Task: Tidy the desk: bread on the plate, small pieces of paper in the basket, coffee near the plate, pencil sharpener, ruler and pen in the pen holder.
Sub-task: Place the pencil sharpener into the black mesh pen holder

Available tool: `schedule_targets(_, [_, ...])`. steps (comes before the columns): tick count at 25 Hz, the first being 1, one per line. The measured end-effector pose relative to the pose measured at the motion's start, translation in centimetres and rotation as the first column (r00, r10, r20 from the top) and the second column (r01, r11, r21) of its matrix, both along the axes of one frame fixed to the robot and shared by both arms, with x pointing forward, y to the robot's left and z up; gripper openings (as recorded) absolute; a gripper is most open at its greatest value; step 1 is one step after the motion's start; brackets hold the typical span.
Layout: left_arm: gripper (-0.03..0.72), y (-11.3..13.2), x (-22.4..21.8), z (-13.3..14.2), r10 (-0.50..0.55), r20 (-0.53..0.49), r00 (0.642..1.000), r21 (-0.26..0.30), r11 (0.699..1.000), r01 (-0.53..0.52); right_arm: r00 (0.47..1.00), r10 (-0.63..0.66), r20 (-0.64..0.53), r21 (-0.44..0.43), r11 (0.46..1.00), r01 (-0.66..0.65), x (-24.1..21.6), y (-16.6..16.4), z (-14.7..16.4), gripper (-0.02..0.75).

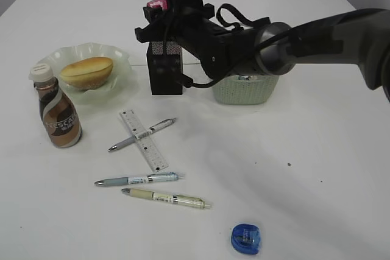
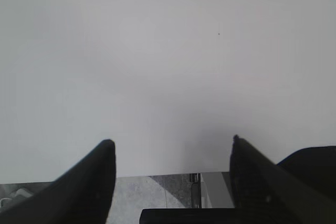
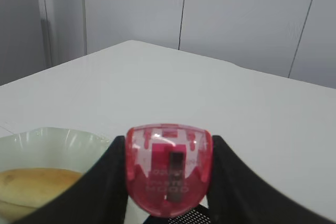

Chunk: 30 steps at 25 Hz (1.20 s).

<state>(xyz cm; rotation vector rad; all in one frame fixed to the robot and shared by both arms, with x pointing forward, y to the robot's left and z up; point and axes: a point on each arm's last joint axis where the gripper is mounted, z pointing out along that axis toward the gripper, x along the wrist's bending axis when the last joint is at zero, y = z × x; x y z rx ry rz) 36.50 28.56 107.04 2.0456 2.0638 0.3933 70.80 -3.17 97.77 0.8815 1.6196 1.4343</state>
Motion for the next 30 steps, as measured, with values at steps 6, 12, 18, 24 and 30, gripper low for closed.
schedule_targets(6, [0.491, 0.0, 0.1, 0.0, -0.001, 0.008, 1.000, -0.002, 1.000, 0.001, 0.998, -0.045, -0.037, 0.019, 0.999, 0.045, 0.9, -1.2, -1.4, 0.287])
schedule_targets(12, [0.487, -0.1, 0.2, 0.1, -0.003, 0.024, 1.000, -0.005, 1.000, 0.003, 0.998, -0.044, -0.048, 0.015, 0.999, 0.045, 1.6, -0.8, -2.8, 0.287])
schedule_targets(18, [0.486, -0.1, 0.3, 0.1, -0.004, 0.032, 0.999, -0.007, 1.000, 0.004, 0.999, -0.045, -0.030, 0.026, 0.999, 0.045, 2.3, -0.5, -2.7, 0.287])
schedule_targets(24, [0.486, -0.1, 0.4, 0.2, -0.005, 0.048, 0.999, -0.010, 1.000, 0.006, 0.998, -0.045, -0.041, 0.020, 0.999, 0.045, 2.5, -0.4, -3.6, 0.286])
schedule_targets(30, [0.486, -0.1, 0.4, 0.2, -0.006, 0.049, 0.999, -0.010, 1.000, 0.006, 0.998, -0.045, -0.042, 0.019, 0.999, 0.045, 2.5, -0.4, -3.7, 0.286])
